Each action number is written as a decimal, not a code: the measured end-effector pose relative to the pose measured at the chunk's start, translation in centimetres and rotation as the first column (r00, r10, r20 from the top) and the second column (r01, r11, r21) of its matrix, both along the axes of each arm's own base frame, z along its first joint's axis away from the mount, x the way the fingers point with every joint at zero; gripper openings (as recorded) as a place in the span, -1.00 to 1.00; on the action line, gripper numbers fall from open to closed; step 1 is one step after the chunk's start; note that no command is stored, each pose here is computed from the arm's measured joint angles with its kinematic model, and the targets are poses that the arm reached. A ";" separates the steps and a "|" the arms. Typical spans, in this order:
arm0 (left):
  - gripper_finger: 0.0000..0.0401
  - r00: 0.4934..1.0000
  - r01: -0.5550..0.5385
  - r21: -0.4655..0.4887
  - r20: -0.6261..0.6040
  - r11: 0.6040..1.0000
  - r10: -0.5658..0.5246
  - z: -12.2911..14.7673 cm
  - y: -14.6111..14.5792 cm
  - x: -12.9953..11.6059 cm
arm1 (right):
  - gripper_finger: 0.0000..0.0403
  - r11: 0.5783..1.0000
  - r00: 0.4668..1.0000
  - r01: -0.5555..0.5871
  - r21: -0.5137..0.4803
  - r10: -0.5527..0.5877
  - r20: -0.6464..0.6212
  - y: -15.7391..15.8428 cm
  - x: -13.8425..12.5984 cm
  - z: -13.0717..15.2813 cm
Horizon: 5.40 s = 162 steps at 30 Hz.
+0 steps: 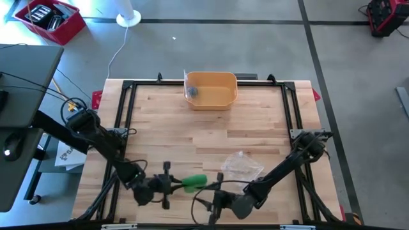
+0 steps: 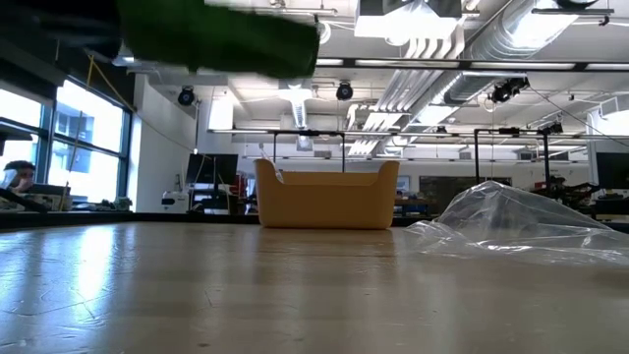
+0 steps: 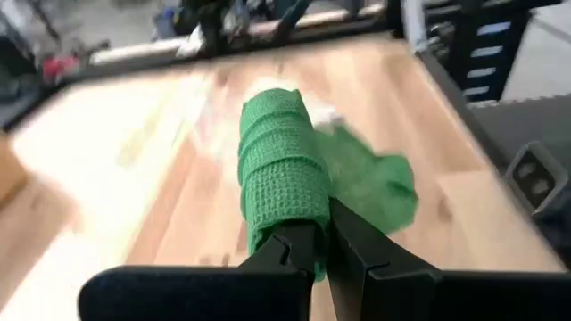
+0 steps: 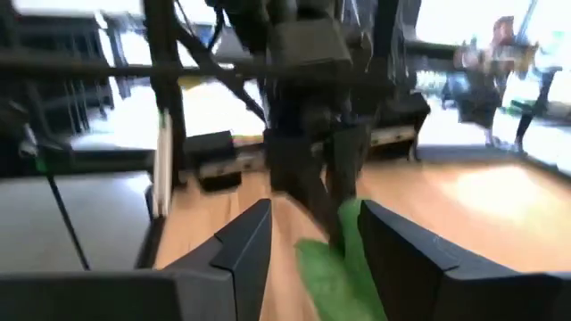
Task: Roll bandage
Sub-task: Roll the green bandage, then put the rolled green bandage into the transparent zip bag
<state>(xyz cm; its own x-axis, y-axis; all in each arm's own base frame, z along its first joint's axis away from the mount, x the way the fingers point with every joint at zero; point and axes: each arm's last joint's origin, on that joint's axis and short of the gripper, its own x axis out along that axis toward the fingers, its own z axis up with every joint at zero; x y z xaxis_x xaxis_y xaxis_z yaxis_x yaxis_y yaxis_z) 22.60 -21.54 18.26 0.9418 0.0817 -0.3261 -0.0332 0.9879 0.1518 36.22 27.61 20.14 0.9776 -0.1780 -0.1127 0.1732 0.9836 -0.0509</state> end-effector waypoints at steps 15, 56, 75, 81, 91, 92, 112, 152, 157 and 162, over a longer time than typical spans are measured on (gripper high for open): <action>-0.96 0.954 0.098 0.129 -0.293 0.987 -0.056 -9.4 4.2 -0.1 | -0.18 0.972 0.864 -0.127 0.200 0.207 -0.459 -7.0 2.0 -1.9; -0.40 0.921 0.005 -0.159 -0.384 0.987 -0.066 -5.4 4.9 -2.4 | -0.97 0.934 0.745 -0.307 0.181 0.354 -0.565 -11.0 6.6 -8.4; -0.55 0.948 0.146 -0.293 -0.230 0.945 -0.218 -8.9 3.5 1.2 | -0.99 0.884 0.711 -0.464 0.055 0.409 -0.571 -8.2 6.3 -7.2; -0.55 0.950 0.162 -0.294 -0.214 0.942 -0.230 -9.2 2.9 0.9 | -0.99 0.912 0.713 -0.409 0.003 0.322 -0.623 -7.0 6.4 -5.6; -0.55 0.950 0.225 -0.242 -0.158 0.944 -0.268 -5.8 3.2 0.4 | -0.99 0.939 0.380 -0.337 -0.071 0.066 -0.923 -4.0 1.5 -1.3; -0.55 0.951 0.227 -0.242 -0.154 0.943 -0.268 -5.5 3.2 0.3 | -0.99 0.939 0.335 -0.336 -0.079 0.041 -0.941 -3.7 0.7 -1.0; -0.55 0.966 0.206 -0.224 -0.108 0.953 -0.235 -3.1 3.8 -0.2 | -0.02 0.942 0.250 -0.242 -0.233 -0.171 -0.953 -6.8 -15.2 -3.8; -0.45 0.994 0.062 0.080 0.087 0.995 -0.069 3.6 2.8 3.9 | -1.00 0.921 0.685 -0.229 -0.317 -0.079 -0.725 -8.1 -7.5 0.4; -0.24 0.999 0.028 0.107 0.032 0.994 -0.031 4.1 3.7 4.9 | -1.00 0.940 0.763 -0.182 -0.288 -0.050 -0.645 -9.0 -5.4 1.1; -0.18 1.000 -0.027 0.010 0.009 1.000 0.027 3.9 5.0 5.7 | -1.00 0.933 0.791 -0.186 -0.308 -0.044 -0.610 -9.6 -4.3 1.5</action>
